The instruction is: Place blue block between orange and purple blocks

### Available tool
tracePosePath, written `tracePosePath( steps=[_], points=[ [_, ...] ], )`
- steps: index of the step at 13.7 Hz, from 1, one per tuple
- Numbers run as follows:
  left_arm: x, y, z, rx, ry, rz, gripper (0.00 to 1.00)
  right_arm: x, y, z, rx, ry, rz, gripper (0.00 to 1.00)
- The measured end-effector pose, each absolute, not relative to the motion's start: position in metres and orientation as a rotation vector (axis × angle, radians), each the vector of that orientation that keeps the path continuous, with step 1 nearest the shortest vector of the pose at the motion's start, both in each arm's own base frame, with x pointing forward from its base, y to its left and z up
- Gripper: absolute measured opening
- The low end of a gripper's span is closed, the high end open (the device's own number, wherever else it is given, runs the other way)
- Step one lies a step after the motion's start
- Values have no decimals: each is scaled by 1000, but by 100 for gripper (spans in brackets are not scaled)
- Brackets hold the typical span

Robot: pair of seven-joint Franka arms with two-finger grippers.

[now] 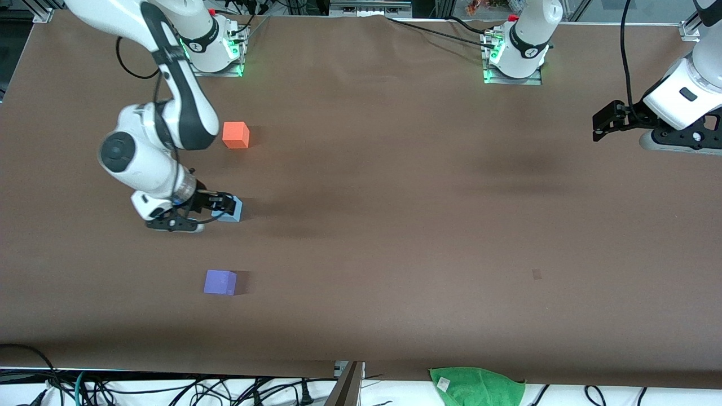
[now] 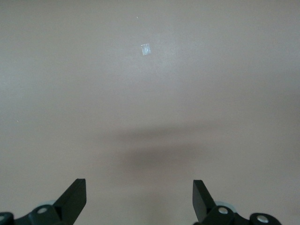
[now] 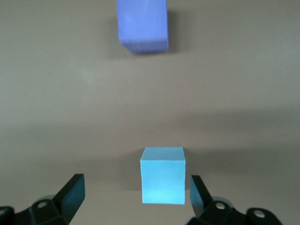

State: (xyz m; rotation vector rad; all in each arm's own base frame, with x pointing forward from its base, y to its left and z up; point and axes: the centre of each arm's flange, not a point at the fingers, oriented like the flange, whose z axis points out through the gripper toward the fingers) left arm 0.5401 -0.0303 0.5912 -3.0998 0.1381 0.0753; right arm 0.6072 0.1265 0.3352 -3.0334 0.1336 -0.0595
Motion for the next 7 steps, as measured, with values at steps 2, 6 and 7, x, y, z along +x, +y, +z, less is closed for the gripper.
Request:
tracePosePath(
  steps=[2,6,7],
  points=[
    [540,-30,591,-3100,138,76,100,603,121,379,-3019,132,-58,100],
    [540,-30,591,-3100,138,78,100,581,99,472,-3074,68,-5,100],
    [540,-30,591,-3100,138,78,100,575,98,495,-3080,55,17,100]
  ],
)
